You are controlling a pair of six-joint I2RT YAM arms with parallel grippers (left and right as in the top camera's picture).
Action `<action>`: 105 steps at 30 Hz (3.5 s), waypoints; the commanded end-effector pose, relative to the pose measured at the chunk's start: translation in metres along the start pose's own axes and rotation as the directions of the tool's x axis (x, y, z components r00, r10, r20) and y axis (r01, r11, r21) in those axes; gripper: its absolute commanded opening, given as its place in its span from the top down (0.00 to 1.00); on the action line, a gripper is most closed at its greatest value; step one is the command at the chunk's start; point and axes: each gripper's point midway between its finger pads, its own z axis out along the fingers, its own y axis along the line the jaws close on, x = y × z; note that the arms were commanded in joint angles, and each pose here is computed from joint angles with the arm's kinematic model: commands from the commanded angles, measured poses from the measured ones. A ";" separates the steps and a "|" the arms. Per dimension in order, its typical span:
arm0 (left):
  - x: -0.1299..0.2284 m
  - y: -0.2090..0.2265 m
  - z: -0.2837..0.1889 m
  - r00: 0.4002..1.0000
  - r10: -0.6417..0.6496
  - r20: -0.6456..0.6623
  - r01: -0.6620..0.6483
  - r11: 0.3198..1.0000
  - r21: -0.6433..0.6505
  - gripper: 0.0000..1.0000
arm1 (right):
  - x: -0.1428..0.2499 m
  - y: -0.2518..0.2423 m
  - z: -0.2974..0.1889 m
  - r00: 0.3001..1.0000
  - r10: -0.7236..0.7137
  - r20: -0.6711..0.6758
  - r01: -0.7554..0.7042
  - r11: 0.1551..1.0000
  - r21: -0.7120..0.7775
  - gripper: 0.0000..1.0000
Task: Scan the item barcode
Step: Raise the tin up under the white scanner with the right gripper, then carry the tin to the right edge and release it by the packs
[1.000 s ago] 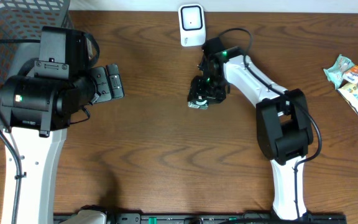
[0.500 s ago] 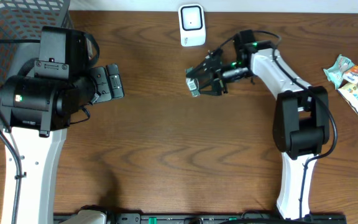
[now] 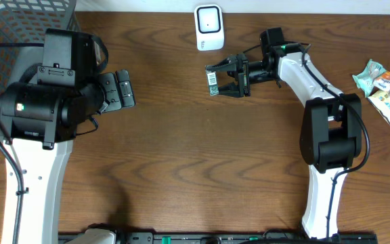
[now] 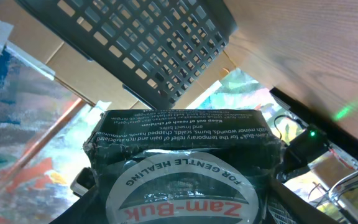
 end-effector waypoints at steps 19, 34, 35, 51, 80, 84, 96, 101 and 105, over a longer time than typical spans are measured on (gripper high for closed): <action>0.002 0.001 0.001 1.000 -0.005 -0.008 0.005 1.000 0.002 0.02 | -0.012 0.007 0.003 0.991 -0.095 0.092 0.089 0.994 0.066 0.46; 0.002 0.001 0.001 1.000 -0.005 -0.008 0.005 1.000 0.002 0.02 | -0.121 0.033 0.000 0.587 -0.623 0.517 0.391 0.778 0.493 0.54; 0.002 0.001 0.001 1.000 -0.005 -0.008 0.005 1.000 0.002 0.02 | -0.126 0.035 -0.004 0.551 -0.640 0.535 0.381 0.763 0.521 0.54; 0.002 0.001 0.001 1.000 -0.005 -0.008 0.005 1.000 0.002 0.02 | -0.130 0.161 -0.065 -0.124 -0.880 0.458 0.233 0.423 0.876 0.57; 0.002 0.001 0.001 1.000 -0.005 -0.008 0.005 1.000 0.002 0.02 | -0.185 0.144 -0.060 -0.321 -0.916 0.242 -0.009 0.258 0.966 0.56; 0.002 0.001 0.001 1.000 -0.005 -0.008 0.005 1.000 0.002 0.02 | -0.172 0.153 -0.089 -0.298 -0.916 0.269 -0.046 0.295 0.954 0.54; 0.002 0.001 0.001 1.000 -0.005 -0.008 0.005 1.000 0.002 0.02 | -0.103 0.121 -0.287 -0.130 -0.914 0.384 -0.363 0.404 0.840 0.54; 0.002 0.001 0.001 1.000 -0.005 -0.008 0.005 1.000 0.002 0.02 | -0.075 0.054 -0.383 -0.006 -0.882 0.471 -0.584 0.385 0.714 0.55; 0.002 0.001 0.001 1.000 -0.005 -0.008 0.005 1.000 0.002 0.02 | -0.051 0.012 -0.444 0.034 -0.833 0.552 -0.680 0.386 0.624 0.55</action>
